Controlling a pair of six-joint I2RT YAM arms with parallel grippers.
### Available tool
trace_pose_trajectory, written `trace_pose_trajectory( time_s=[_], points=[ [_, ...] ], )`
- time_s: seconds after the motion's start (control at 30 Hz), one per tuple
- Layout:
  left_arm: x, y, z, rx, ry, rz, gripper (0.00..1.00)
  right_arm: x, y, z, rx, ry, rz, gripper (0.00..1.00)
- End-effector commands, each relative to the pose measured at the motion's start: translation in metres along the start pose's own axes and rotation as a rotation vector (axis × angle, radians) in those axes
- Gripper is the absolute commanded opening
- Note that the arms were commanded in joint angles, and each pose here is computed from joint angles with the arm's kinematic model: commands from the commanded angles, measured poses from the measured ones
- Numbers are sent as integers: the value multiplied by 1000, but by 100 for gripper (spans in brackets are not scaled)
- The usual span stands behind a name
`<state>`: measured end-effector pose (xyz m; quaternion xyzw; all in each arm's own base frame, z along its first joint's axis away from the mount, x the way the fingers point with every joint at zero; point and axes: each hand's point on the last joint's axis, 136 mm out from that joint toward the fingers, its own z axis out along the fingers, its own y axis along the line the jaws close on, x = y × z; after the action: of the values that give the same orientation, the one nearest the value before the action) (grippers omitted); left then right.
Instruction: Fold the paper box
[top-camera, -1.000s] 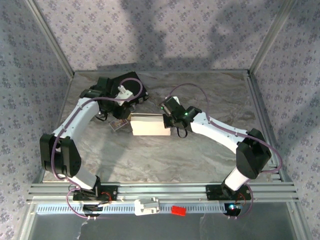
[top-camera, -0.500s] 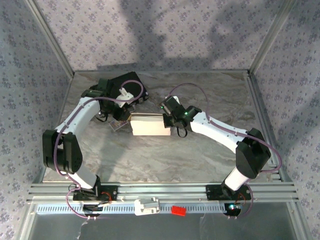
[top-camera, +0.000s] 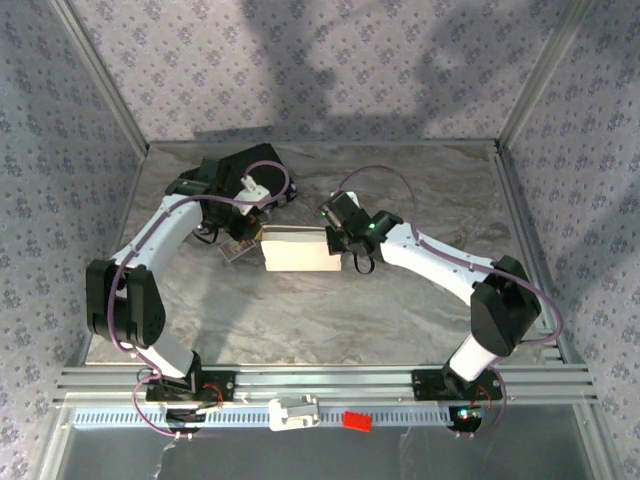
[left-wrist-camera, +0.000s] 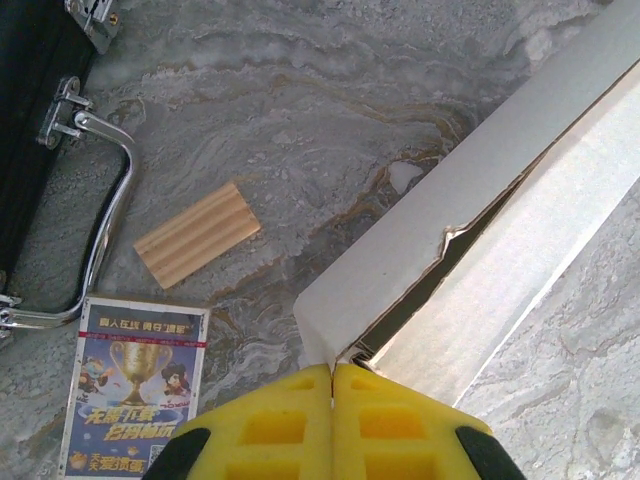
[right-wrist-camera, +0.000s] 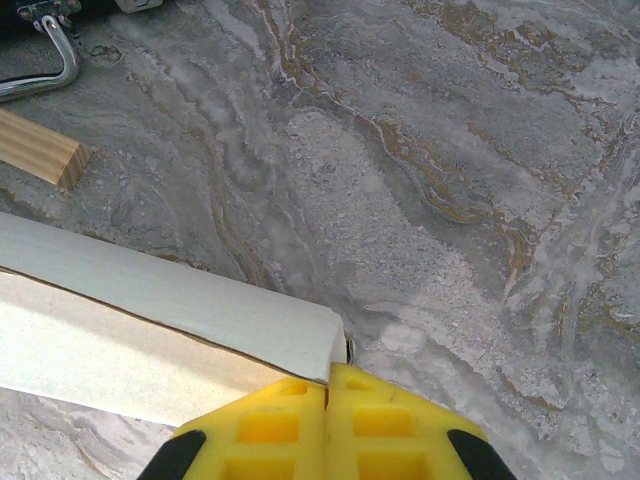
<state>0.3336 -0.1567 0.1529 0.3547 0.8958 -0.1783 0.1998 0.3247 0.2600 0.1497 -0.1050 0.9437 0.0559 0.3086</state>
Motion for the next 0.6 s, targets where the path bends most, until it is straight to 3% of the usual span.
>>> trace_pose_trajectory(
  time_s=[0.0,0.57],
  points=[
    [-17,-7,-8,1,-50,-3,1,65,-13,19,58,247,-75,0],
    [6,-26,-22,41,85,-430,0,64,-16,17,160,201,-73,0]
  ],
)
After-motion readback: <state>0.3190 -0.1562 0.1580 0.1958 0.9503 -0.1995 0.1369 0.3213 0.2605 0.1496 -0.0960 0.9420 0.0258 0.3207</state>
